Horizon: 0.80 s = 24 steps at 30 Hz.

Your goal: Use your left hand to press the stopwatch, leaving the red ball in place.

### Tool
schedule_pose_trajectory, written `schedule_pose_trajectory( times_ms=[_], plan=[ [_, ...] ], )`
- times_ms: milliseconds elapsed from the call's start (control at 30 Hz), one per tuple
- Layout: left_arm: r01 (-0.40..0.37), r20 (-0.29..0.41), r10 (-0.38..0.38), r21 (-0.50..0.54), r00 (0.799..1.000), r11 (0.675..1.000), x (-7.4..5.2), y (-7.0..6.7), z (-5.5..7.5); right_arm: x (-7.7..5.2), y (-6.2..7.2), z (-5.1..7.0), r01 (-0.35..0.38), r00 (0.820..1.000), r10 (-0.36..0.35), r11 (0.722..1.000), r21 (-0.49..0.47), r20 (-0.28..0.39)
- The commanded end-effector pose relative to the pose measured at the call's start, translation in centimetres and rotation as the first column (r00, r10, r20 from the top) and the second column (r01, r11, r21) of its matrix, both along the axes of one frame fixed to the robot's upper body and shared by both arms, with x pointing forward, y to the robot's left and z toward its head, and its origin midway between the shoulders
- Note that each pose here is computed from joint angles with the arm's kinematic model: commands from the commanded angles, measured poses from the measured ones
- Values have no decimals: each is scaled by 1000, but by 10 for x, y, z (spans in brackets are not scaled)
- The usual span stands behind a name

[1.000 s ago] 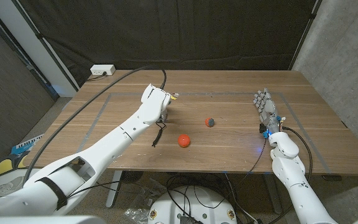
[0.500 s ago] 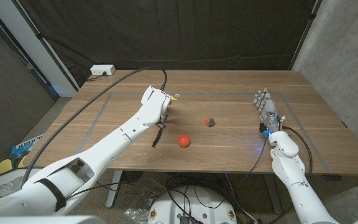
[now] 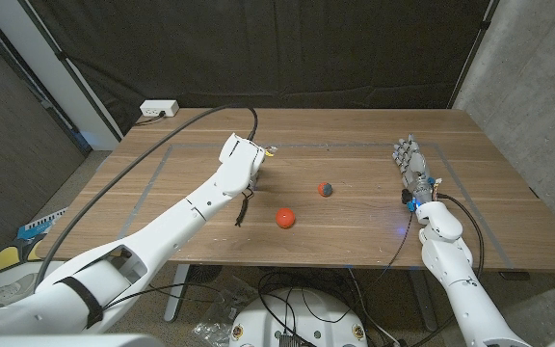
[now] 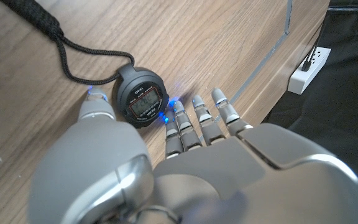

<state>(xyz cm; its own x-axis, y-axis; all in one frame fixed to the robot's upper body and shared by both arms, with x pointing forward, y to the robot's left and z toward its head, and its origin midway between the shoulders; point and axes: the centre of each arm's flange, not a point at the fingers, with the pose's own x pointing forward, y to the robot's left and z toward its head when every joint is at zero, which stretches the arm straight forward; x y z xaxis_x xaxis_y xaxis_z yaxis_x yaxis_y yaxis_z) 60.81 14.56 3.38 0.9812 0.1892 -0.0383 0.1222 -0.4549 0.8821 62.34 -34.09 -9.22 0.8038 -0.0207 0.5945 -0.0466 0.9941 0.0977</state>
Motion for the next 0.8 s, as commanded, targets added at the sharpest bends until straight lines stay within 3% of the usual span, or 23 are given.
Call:
schedule_pose_trajectory(
  times_ms=[33, 233, 433, 633, 733, 800],
  plan=[
    [13, 41, -12, -20, 999, 1000, -7, 2, 8, -1, -1, 2, 2, 1000, -2, 1000, -4, 3],
    [48, 105, -41, -59, 994, 997, -15, 8, 14, -2, -1, 3, 2, 1000, -2, 1000, -11, 3],
    [141, 223, -110, -126, 969, 982, -26, 17, 18, -4, 1, 7, 1, 1000, -1, 1000, -22, 4],
    [284, 347, -203, -202, 916, 937, -36, 28, 15, -4, 6, 11, -2, 1000, 2, 999, -38, 1],
    [357, 411, -240, -235, 879, 904, -40, 34, 14, -5, 8, 13, -3, 1000, 3, 999, -46, 0],
    [418, 466, -272, -245, 842, 875, -44, 38, 12, -6, 10, 14, -2, 1000, 2, 999, -51, -1]
  ],
)
